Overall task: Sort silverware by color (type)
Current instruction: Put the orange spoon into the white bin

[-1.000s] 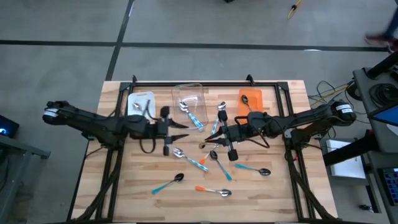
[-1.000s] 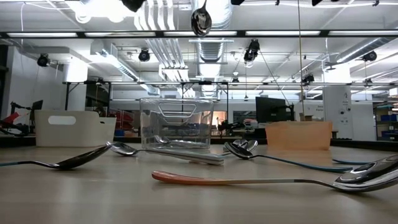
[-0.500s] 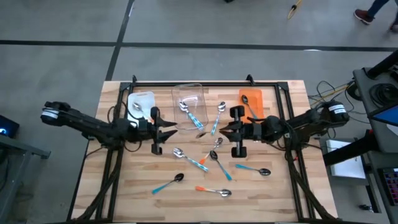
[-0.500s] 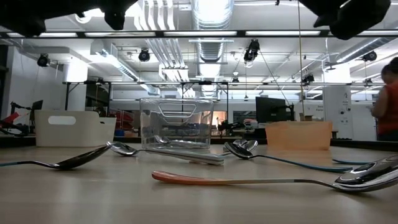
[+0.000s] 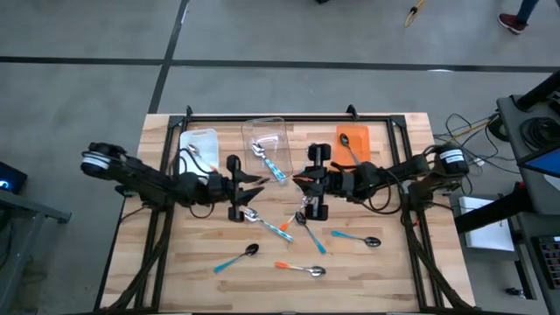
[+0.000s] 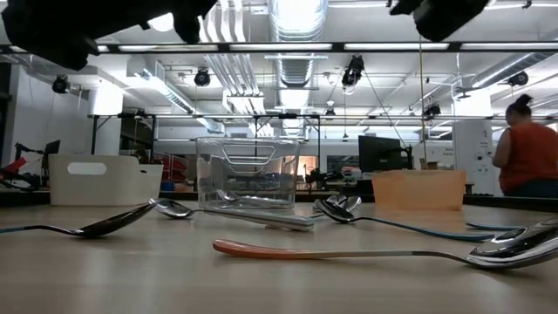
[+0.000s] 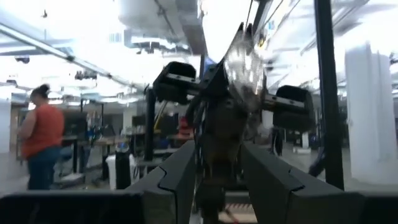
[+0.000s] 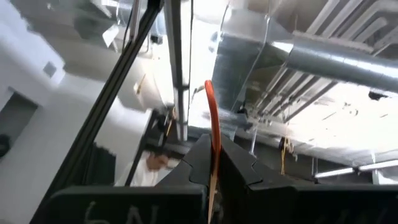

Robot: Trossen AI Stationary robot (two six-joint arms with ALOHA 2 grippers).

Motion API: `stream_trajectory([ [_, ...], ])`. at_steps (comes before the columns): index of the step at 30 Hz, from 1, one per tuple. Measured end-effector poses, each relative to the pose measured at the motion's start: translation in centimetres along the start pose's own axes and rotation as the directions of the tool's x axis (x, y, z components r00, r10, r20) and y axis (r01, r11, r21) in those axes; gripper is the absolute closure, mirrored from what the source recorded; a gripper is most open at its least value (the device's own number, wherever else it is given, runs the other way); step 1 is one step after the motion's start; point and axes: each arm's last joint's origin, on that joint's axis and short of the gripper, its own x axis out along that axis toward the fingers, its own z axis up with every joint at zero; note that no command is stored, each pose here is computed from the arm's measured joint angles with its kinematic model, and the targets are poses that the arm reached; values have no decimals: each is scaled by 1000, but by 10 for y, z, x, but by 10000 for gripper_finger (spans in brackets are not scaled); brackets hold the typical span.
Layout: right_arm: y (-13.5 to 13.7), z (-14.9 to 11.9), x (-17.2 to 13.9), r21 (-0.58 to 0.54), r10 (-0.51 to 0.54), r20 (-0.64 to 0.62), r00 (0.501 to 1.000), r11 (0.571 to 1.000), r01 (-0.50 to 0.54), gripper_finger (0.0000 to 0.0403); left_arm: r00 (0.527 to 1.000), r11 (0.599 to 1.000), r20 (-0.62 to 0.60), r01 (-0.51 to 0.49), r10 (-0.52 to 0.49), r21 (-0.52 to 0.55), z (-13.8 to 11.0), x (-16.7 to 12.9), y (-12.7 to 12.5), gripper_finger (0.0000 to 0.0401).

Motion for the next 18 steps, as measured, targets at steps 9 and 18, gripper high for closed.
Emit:
stream_trajectory([
  [9, 3, -13, 11, -5, -6, 14, 1000, 1000, 6, 394, 988, 996, 129, 90, -88, -12, 0, 24, -9, 289],
  [18, 6, -18, 10, 1, 1, 0, 1000, 1000, -1, 394, 981, 995, 171, 97, -93, -16, 9, 32, -10, 289],
])
